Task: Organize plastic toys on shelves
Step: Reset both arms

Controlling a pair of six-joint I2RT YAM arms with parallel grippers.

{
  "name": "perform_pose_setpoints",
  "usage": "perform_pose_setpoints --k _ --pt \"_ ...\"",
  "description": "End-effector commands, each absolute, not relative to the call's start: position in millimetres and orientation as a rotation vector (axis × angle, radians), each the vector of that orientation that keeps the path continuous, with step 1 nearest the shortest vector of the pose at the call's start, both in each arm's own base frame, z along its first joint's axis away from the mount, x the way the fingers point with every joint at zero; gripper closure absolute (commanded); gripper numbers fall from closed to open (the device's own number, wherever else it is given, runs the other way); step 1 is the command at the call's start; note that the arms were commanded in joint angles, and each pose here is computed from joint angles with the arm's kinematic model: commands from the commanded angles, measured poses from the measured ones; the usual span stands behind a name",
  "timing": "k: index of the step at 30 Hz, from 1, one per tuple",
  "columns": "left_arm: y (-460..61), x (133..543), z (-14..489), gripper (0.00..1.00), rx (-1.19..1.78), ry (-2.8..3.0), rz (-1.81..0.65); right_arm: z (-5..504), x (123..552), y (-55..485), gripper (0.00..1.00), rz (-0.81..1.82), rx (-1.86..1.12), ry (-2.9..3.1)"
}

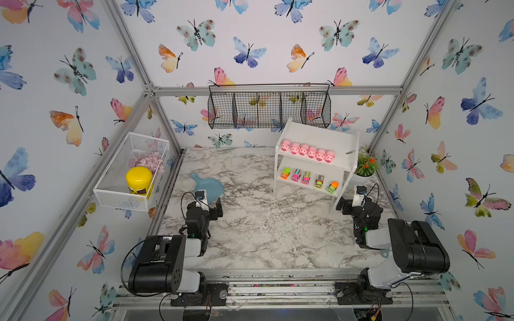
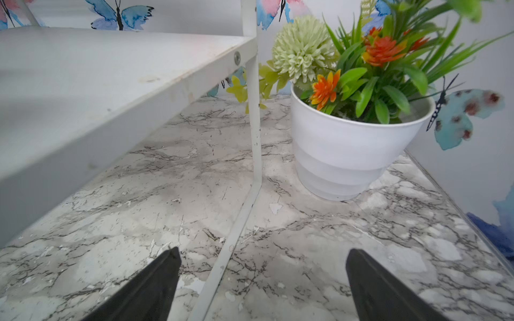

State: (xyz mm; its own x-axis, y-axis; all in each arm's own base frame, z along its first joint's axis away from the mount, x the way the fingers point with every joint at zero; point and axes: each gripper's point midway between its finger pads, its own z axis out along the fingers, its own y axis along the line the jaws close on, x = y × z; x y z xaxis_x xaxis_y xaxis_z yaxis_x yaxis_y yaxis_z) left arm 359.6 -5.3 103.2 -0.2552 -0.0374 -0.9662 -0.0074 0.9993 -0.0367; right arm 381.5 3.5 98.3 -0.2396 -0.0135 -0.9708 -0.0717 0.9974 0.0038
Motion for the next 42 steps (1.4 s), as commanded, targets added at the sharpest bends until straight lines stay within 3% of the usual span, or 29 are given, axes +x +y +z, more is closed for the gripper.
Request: perform_pose_setpoints --k 1,11,42 --pt "-7 363 116 0.02 -0.014 1.783 -0.038 104 378 25 0.00 0.132 -0.143 1.780" --pt "-7 364 117 0.02 -0.014 1.782 -0.038 115 358 1 0.00 0.045 0.014 1.700" --pt "-7 364 117 0.01 -0.014 1.782 -0.039 103 381 24 0.00 0.127 -0.138 1.785"
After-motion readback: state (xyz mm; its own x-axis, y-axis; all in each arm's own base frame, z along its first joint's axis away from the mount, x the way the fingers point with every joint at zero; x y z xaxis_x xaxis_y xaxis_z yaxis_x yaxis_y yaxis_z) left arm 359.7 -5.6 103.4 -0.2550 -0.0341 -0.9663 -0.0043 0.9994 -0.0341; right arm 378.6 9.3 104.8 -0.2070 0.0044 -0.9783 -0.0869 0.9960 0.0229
